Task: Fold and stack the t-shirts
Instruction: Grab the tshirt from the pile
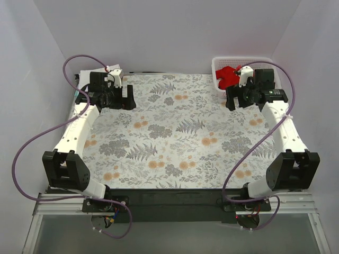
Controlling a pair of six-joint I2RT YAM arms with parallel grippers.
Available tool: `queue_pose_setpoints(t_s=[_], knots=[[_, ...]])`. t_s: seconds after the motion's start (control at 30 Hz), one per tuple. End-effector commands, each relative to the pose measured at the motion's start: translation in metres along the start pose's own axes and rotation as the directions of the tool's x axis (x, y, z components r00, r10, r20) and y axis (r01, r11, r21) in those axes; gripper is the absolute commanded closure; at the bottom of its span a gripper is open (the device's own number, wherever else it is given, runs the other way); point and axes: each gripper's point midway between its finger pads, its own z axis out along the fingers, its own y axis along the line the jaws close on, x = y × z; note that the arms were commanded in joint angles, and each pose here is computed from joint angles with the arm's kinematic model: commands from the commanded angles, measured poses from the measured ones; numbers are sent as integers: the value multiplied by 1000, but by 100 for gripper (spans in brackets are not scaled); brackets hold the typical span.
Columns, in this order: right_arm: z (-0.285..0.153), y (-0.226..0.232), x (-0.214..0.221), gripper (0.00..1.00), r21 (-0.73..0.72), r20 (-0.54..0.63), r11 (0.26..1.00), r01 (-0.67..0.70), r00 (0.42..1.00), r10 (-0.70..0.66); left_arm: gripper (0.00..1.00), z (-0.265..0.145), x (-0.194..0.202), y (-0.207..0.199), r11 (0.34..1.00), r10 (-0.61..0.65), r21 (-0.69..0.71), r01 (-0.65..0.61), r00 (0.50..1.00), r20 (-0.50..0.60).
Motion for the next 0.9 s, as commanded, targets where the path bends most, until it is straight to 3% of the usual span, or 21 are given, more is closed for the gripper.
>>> queue_pose_setpoints(t_s=[0.0, 0.17, 0.27, 0.3, 0.33, 0.4, 0.43, 0.87], knots=[[6, -24, -33, 2, 27, 54, 1000, 1, 999, -2, 2, -1, -23, 7, 997, 35, -67, -30, 997, 62], [30, -85, -64, 2, 91, 86, 993, -77, 994, 70, 2, 0, -52, 13, 993, 27, -116, -9, 989, 147], [54, -124, -90, 2, 124, 121, 987, -106, 988, 91, 2, 4, -60, 14, 993, 18, -118, 1, 987, 159], [80, -139, -81, 2, 132, 89, 983, -126, 989, 115, 2, 5, -61, 15, 993, 17, -119, 2, 987, 161], [77, -151, -106, 2, 156, 143, 981, -113, 986, 90, 2, 8, -60, 15, 993, 10, -119, 9, 987, 159], [114, -168, -96, 2, 165, 111, 978, -125, 988, 107, 2, 11, -58, 14, 994, 8, -107, 8, 988, 152], [115, -177, -114, 2, 183, 160, 976, -115, 983, 86, 2, 16, -53, 15, 994, -1, -105, 16, 990, 141], [230, -199, -76, 2, 139, 210, 971, -195, 964, 164, 2, 48, -2, 37, 985, -39, -167, 35, 999, -19]])
